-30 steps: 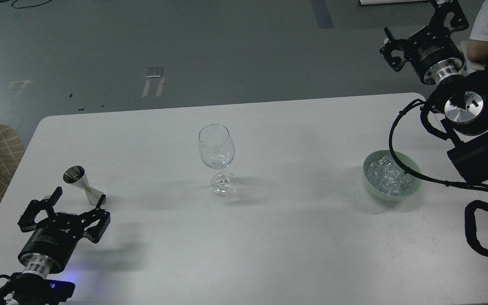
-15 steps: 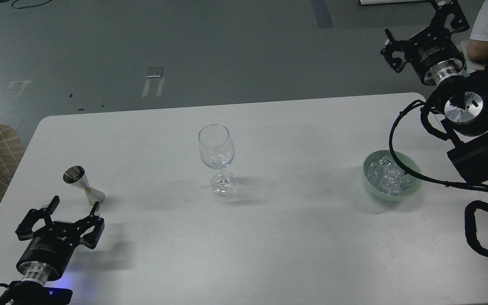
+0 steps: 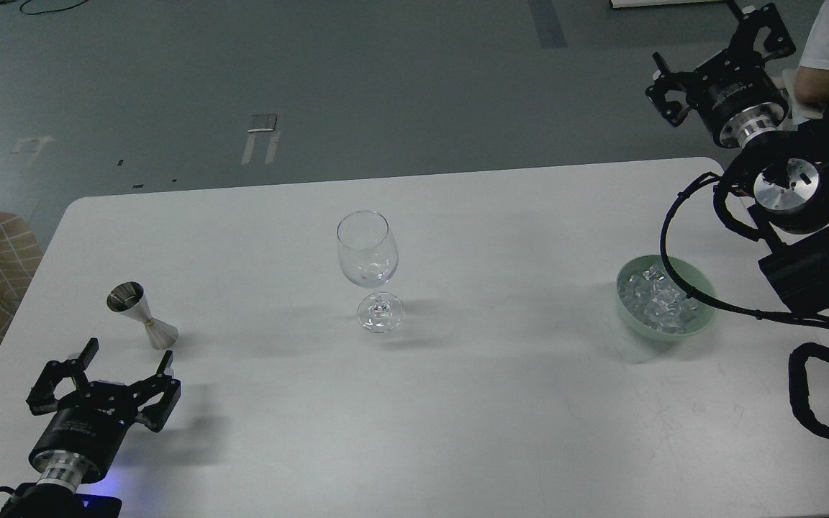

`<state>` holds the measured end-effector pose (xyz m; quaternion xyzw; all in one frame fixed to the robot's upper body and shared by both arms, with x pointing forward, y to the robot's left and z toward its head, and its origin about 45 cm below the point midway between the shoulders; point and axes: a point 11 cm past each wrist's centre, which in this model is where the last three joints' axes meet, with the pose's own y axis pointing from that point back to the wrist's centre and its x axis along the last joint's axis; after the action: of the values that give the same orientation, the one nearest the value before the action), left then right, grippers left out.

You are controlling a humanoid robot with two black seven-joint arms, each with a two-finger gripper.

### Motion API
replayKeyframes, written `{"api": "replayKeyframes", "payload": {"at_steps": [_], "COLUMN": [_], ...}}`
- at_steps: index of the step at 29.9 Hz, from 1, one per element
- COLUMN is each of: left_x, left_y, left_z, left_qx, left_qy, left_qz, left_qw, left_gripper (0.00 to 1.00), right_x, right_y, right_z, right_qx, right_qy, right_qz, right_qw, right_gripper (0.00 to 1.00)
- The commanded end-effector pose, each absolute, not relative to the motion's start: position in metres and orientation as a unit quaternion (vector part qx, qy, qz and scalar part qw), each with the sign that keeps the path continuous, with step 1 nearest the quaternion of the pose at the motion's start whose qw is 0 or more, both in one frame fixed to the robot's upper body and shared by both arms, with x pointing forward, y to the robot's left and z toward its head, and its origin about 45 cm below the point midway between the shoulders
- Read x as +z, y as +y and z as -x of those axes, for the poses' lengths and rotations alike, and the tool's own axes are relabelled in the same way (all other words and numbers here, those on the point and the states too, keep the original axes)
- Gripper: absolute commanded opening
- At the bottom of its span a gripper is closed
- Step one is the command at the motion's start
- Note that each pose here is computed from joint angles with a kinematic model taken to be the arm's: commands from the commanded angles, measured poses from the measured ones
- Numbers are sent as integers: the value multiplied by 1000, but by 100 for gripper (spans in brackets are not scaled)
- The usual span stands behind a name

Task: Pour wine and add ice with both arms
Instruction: 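Open the left gripper and position it around the jigger, then close the left gripper on the jigger's body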

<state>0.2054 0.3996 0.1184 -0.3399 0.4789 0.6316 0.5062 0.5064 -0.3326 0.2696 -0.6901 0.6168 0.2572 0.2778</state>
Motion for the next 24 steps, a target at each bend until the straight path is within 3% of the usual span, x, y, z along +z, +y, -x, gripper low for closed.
{"api": "replayKeyframes", "payload": {"at_steps": [1, 13, 24], "left_x": [119, 127, 127], "left_y": [398, 393, 391], "left_z": [-207, -208, -209], "left_qx": [632, 612, 609], "left_qy": [476, 456, 455], "left_qz": [334, 319, 319], "left_qw": [512, 562, 566], "left_gripper": [98, 98, 97], "right_x": [271, 275, 281], "right_y": [-335, -337, -331], "right_z": [-508, -509, -509], "right_qx": [258, 263, 258], "right_qy": [623, 632, 622], "right_qz": [684, 674, 685], "right_qw": [277, 279, 279], "right_gripper": [100, 100, 100]}}
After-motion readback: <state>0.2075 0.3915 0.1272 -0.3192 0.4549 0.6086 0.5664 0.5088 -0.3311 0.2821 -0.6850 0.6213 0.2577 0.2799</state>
